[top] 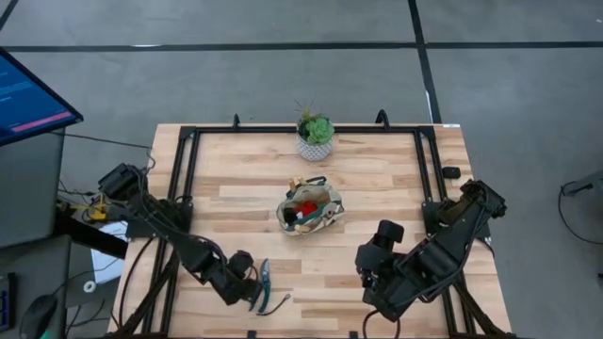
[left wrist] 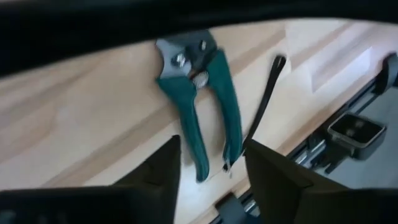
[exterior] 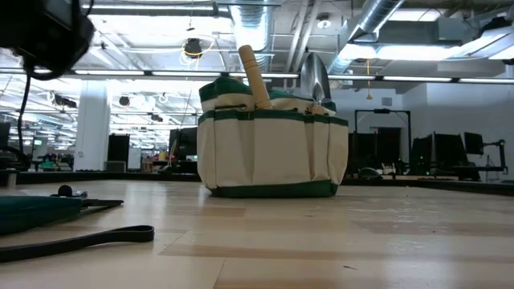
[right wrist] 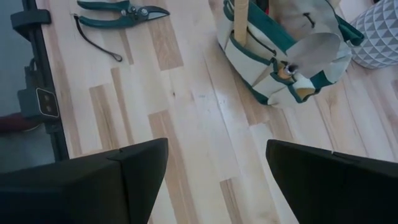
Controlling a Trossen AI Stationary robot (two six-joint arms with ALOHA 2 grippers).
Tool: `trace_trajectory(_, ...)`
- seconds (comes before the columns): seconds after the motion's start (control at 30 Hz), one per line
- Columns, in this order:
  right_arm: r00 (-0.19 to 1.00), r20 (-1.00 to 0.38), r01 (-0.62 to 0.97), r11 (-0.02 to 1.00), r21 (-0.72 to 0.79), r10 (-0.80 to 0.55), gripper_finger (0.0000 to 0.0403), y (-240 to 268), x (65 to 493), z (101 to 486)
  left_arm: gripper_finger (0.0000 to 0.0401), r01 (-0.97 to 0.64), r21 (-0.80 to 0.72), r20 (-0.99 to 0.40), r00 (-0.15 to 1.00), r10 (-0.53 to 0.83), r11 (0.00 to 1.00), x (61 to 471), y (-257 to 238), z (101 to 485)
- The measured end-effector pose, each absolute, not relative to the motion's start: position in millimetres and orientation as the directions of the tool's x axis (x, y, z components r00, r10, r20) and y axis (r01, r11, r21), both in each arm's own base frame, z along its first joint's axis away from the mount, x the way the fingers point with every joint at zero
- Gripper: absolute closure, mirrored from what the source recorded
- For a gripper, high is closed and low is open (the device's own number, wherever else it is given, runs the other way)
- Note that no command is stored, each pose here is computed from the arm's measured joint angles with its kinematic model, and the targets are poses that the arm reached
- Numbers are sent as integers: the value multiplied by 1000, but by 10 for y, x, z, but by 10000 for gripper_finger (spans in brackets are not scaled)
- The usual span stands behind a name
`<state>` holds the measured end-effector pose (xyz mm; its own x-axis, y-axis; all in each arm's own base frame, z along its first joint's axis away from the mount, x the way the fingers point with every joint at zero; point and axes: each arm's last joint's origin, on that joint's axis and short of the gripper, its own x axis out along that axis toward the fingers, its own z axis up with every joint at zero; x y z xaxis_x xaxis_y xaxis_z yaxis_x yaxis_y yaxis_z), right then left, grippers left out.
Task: Pick & Place Garden tools in Gardening bag
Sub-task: Put the shear scissor into the gardening bag
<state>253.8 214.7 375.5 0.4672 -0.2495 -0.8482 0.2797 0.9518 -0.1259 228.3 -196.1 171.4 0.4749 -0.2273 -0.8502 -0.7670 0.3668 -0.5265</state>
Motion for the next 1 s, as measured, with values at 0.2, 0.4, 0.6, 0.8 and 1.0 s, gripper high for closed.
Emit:
trace_trajectory(0.2,468,-848,282,951,-125,-250,138,2144,2541,3755,209,-787,-505,-862,445,-242,355,2208,-1994,1667)
trace_trajectory(0.4,466,-848,285,950,-125,-252,138,2136,2549,3753,206,-794,-502,-864,443,-240,343,2208,-1995,1645)
trace_trajectory(0.6,463,-848,291,948,-129,-257,138,2108,2572,3753,206,-793,-509,-860,448,-245,336,2270,-2046,1524)
trace_trajectory(0.8,460,-848,296,946,-132,-262,138,2089,2583,3753,206,-817,-461,-882,382,-275,346,2302,-2101,1328)
trace_trajectory(1.0,459,-849,295,946,-133,-262,138,2089,2583,3753,206,-812,-478,-864,368,-343,335,2371,-2165,1243)
